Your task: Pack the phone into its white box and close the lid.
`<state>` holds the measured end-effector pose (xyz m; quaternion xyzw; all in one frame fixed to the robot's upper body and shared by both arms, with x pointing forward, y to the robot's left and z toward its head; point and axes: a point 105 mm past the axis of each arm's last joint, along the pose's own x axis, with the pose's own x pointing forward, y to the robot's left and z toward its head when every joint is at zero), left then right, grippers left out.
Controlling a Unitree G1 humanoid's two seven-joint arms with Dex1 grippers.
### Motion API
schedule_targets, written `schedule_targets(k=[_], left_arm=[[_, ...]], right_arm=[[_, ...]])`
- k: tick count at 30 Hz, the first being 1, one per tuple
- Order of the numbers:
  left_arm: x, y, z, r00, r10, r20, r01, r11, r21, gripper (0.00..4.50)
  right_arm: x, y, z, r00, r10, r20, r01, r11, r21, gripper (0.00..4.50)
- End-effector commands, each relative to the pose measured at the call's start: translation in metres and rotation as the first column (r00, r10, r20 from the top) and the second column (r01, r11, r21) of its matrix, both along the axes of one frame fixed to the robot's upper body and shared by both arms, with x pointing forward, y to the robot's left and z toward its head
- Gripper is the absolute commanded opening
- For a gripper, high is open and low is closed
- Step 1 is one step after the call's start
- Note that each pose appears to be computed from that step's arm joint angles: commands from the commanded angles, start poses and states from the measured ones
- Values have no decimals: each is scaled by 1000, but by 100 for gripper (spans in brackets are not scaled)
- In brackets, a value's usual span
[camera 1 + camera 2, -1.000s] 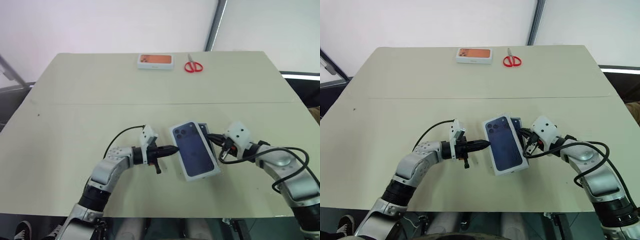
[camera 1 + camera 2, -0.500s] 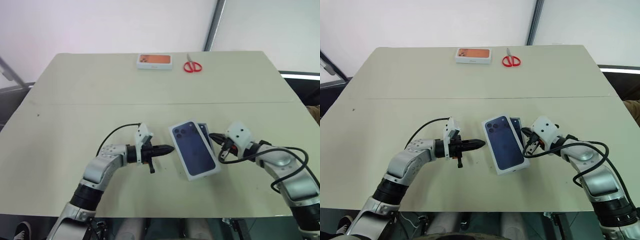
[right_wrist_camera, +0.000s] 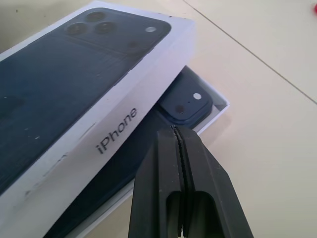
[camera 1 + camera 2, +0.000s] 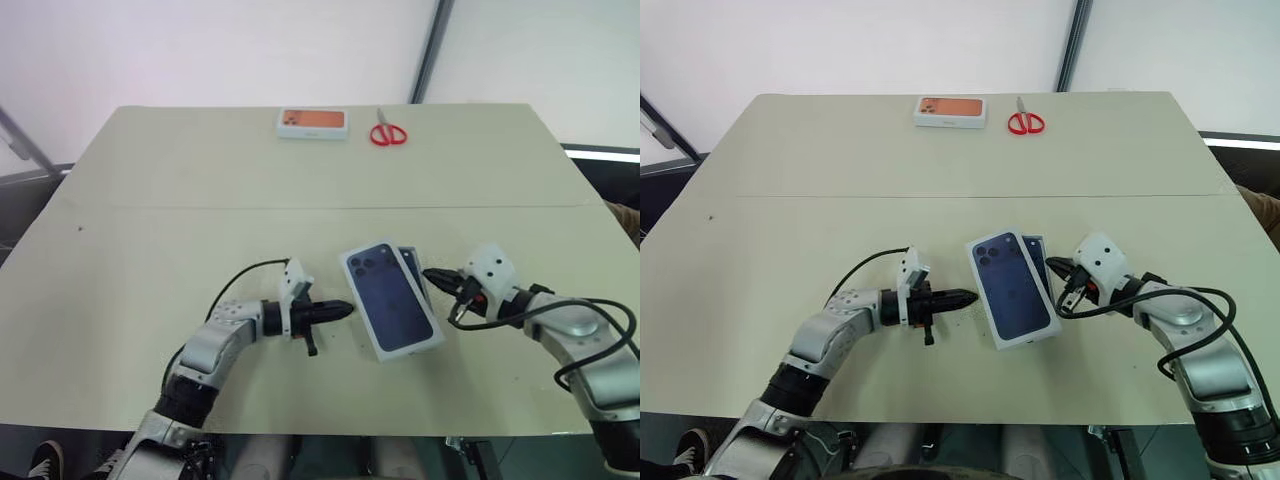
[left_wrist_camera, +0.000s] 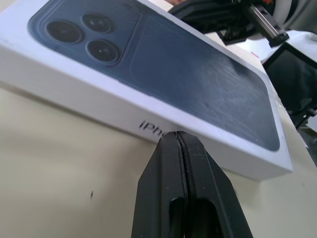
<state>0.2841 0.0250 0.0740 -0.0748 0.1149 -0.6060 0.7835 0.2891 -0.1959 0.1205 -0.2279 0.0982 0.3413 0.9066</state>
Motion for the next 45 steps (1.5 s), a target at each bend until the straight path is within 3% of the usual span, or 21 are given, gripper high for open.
schedule_targets(k=[1, 18, 32, 35, 39, 43, 45], left_arm=[[0, -12, -2, 1000, -11, 20, 11, 1000, 5, 0], [29, -35, 20, 998, 21, 66, -18, 999, -50, 0], [31, -32, 21, 996, 27, 83, -23, 999, -41, 0], [35, -25, 35, 994, 51, 100, -43, 996, -80, 0], [45, -22, 61, 986, 87, 140, -67, 988, -142, 0], [57, -34, 94, 984, 109, 139, -73, 966, -246, 0], [57, -48, 97, 985, 98, 141, -58, 964, -259, 0]], right_arm=[[-3, 10, 10, 999, 35, 37, -35, 999, 12, 3], [4, -5, 4, 999, -21, 47, 24, 998, -58, 3], [-1, -3, -8, 1000, -1, 13, 3, 995, -103, 3], [5, -16, 2, 998, -31, 45, 36, 991, -131, 3], [20, -25, 27, 988, -104, 111, 109, 993, -42, 3], [30, -4, 46, 985, -64, 160, 59, 998, 34, 3], [31, 5, 46, 988, -40, 152, 32, 998, 55, 3]])
